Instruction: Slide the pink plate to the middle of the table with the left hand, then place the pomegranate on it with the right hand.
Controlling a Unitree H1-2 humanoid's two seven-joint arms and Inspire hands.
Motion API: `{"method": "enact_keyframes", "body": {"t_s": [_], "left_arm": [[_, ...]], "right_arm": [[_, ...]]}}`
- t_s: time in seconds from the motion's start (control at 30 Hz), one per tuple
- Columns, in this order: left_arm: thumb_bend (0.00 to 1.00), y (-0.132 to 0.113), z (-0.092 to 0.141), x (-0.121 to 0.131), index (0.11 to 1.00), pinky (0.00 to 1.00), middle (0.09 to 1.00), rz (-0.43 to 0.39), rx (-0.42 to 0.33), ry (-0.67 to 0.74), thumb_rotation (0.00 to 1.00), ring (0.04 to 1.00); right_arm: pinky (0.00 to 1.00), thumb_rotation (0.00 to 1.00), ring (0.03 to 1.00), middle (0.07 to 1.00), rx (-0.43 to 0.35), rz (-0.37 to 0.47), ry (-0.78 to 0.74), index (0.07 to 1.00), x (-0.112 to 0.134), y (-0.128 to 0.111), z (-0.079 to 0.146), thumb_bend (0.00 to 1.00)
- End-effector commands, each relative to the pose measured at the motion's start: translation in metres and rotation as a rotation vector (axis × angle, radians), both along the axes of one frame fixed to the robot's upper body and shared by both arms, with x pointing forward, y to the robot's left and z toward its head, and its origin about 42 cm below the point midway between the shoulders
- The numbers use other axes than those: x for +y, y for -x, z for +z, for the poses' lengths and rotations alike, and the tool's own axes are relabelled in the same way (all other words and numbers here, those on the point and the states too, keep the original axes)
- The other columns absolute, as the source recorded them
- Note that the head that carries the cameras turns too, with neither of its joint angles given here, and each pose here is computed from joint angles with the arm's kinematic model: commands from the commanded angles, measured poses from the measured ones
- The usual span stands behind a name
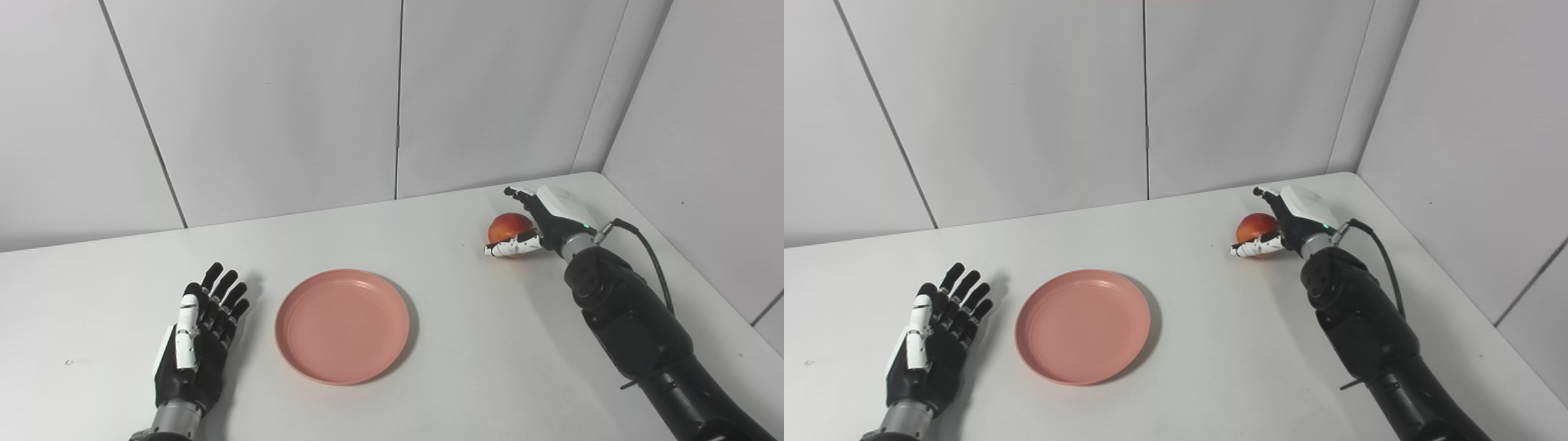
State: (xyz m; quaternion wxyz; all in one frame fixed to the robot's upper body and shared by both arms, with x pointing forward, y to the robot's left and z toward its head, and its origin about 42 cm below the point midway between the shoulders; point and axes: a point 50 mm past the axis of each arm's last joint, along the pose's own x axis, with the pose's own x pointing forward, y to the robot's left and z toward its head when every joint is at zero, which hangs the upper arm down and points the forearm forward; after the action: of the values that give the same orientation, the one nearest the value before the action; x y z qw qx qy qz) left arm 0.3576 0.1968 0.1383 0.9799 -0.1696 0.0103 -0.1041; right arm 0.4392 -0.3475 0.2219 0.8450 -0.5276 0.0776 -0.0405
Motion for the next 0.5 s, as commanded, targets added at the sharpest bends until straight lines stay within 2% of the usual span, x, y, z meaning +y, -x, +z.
{"method": "enact_keyframes", "body": {"t_s": [0.0, 0.33, 0.47], "left_arm": [[0.43, 0.0018, -0.0035, 0.0016, 0.932, 0.96, 0.945, 0.003, 0.016, -0.009, 1.0, 0.938], [0.43, 0.0024, -0.0022, 0.0011, 0.93, 0.95, 0.945, 0.001, 0.015, -0.011, 1.0, 0.934], [0.43, 0.0029, -0.0019, 0.0011, 0.935, 0.95, 0.947, 0.001, 0.014, -0.015, 1.0, 0.934]], "right_arm": [[0.73, 0.36, 0.824, 0.867, -0.088, 0.027, 0.043, 0.857, -0.0042, -0.0124, 0.0351, 0.97], [0.74, 0.32, 0.813, 0.847, -0.042, 0.027, 0.06, 0.832, -0.0032, -0.0158, 0.0368, 0.96], [0.66, 0.28, 0.752, 0.799, -0.024, 0.03, 0.047, 0.796, -0.0033, -0.0163, 0.0373, 0.96]]}}
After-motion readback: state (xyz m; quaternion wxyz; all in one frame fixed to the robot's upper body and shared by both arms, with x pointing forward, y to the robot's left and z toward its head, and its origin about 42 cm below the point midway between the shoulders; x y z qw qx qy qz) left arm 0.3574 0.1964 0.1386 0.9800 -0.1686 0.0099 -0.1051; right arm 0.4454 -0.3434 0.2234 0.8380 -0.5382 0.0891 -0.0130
